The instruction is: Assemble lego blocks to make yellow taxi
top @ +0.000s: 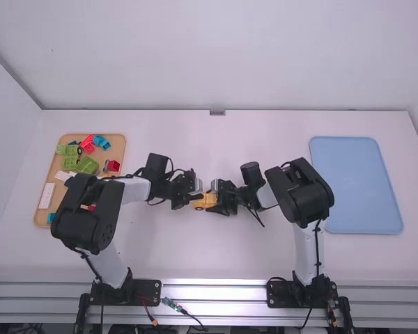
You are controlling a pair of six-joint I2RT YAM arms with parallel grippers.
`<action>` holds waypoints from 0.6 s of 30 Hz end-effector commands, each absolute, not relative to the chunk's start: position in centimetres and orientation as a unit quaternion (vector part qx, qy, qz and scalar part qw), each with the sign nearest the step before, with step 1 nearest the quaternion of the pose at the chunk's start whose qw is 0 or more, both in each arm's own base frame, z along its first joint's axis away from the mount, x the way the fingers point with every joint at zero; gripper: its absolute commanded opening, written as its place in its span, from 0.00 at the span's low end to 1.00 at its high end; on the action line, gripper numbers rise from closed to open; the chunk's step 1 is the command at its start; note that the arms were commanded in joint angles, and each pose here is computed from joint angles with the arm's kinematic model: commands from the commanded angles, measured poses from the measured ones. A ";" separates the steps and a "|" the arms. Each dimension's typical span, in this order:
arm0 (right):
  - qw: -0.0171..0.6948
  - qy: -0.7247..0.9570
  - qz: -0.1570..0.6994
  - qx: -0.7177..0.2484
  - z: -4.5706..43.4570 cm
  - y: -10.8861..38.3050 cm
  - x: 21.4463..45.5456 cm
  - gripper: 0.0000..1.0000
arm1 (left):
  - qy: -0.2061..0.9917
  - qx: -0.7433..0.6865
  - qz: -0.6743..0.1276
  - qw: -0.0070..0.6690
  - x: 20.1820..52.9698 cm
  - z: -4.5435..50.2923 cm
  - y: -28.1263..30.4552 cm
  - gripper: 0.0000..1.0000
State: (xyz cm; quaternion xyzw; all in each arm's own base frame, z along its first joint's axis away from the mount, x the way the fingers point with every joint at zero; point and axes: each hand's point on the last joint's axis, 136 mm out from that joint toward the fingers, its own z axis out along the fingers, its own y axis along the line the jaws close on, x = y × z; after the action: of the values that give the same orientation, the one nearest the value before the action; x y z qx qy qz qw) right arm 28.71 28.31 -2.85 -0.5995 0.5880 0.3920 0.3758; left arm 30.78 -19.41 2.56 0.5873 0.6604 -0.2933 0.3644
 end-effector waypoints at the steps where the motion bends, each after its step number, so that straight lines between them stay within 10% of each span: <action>1: 0.370 0.590 0.396 -0.599 -3.4 28.4 28.6 0.49 | 0.673 0.585 -0.299 0.341 29.8 1.2 -19.3 0.02; 18: 0.375 0.587 0.394 -0.600 -3.1 28.6 29.0 0.49 | 0.687 0.577 -0.314 0.312 29.1 -1.3 -19.2 0.02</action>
State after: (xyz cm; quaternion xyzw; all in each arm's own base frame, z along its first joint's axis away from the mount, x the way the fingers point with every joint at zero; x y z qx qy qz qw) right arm 28.72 28.20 -2.83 -0.5985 0.5881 0.3936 0.3756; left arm 30.83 -19.95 2.14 0.5833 0.6508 -0.3186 0.3672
